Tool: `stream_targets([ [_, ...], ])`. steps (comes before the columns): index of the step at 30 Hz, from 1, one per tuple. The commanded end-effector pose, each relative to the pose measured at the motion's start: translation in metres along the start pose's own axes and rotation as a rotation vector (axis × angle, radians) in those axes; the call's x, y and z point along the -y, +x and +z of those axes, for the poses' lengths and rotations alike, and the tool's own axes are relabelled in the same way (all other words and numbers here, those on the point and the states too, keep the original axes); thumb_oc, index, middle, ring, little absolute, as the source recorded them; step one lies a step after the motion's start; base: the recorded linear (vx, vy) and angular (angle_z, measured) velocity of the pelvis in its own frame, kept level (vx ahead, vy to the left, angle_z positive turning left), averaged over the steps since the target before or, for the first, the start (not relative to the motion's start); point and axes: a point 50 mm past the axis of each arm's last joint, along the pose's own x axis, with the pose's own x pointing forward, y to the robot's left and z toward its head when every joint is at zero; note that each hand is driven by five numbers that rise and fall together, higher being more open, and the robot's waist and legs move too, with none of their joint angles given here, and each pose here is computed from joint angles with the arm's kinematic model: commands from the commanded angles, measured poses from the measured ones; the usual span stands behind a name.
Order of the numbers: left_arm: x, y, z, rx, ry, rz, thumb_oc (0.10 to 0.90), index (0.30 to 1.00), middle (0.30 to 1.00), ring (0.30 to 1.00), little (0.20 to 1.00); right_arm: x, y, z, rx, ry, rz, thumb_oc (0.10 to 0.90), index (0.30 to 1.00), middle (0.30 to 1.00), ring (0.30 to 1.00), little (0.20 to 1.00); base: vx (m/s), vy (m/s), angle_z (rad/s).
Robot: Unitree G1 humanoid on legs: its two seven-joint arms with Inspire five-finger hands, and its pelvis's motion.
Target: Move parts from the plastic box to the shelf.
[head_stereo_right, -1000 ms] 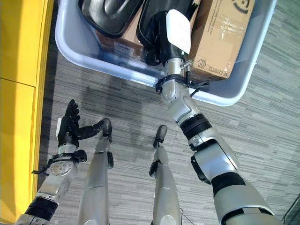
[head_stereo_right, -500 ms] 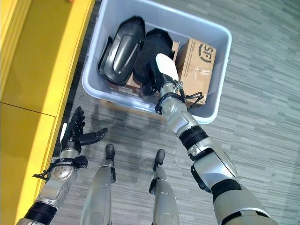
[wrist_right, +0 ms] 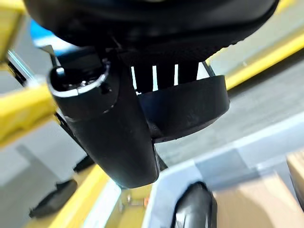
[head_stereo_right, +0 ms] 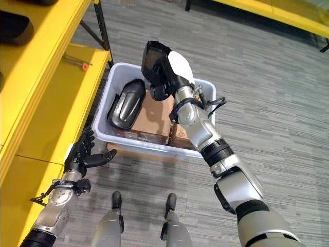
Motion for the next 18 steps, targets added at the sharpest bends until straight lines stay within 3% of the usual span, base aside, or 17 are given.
stream_targets([
  [1,0.012,-0.011,-0.003,0.019,0.009,-0.096,0.900,1.000,1.000,1.000,1.000,0.040,0.009,0.036,0.187,-0.016,-0.177,0.400,0.300,0.300,0.300,0.300,0.04,-0.019,-0.07],
  [14,0.000,-0.021,-0.013,-0.010,-0.002,-0.016,0.900,1.000,1.000,1.000,1.000,0.073,-0.014,0.058,0.369,-0.229,-0.243,0.400,0.300,0.300,0.300,0.300,0.00,-0.037,-0.07],
  [18,-0.009,-0.029,-0.015,-0.014,-0.003,0.037,0.900,1.000,1.000,1.000,1.000,0.076,-0.023,0.064,0.419,-0.215,-0.256,0.400,0.300,0.300,0.300,0.300,-0.06,-0.136,-0.05],
])
